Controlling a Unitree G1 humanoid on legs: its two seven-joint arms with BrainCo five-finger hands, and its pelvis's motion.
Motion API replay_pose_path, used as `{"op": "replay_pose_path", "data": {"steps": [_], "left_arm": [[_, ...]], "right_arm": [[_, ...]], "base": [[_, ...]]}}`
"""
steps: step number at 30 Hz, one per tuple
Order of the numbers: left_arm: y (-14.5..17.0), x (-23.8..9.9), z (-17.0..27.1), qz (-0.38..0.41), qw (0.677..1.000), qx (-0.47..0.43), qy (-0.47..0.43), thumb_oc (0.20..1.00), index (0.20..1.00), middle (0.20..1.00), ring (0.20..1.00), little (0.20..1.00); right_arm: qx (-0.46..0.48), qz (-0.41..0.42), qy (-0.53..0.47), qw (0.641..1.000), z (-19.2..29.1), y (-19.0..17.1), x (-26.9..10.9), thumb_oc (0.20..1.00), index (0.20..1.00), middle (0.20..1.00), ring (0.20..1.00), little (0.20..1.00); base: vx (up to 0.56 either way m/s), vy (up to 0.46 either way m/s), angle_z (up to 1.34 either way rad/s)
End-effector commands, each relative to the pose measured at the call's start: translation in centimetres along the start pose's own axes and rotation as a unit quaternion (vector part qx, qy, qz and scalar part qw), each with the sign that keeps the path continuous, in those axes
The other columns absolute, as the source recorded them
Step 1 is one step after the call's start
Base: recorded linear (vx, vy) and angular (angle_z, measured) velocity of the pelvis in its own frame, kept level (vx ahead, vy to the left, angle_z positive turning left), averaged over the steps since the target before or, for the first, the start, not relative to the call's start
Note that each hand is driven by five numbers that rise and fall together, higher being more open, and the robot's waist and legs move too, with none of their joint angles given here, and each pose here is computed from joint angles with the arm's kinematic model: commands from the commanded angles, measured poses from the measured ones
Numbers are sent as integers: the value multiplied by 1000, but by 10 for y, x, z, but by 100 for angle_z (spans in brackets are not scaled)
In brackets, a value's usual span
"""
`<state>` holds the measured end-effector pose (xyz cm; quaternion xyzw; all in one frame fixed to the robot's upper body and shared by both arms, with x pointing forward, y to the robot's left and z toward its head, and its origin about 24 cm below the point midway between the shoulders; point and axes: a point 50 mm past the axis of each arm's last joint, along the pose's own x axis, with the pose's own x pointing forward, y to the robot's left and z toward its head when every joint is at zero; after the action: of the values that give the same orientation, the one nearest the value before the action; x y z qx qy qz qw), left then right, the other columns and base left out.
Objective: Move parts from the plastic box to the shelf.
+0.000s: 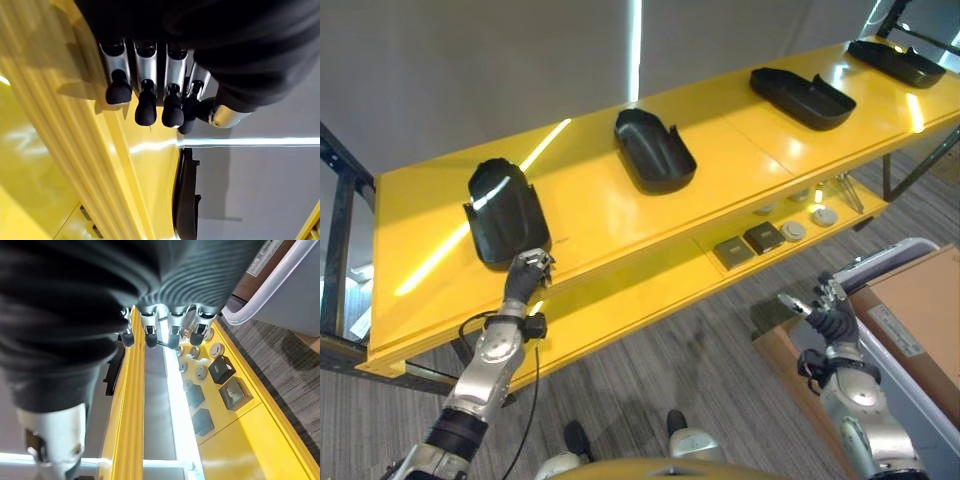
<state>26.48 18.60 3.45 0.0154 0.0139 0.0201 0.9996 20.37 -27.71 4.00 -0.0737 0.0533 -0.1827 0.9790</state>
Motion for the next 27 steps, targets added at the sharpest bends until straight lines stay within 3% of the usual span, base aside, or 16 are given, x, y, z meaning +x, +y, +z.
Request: {"op": "replay_pose_path", "data": {"steps": [1,16,27], "left_arm": [[5,14,15,22,999,3,-34,200,200,200,200,200],[42,27,14,109,993,26,-33,200,200,200,200,200],[45,39,26,116,991,29,-53,200,200,200,200,200]], "right_arm": [[-2,5,-67,998,25,3,10,1000,1000,1000,1000,1000],[-15,22,-61,998,24,3,14,1000,1000,1000,1000,1000],[-23,35,-68,997,27,5,15,1000,1000,1000,1000,1000]], "base": [[13,-18,-4],[14,8,-1],[3,2,0]]}}
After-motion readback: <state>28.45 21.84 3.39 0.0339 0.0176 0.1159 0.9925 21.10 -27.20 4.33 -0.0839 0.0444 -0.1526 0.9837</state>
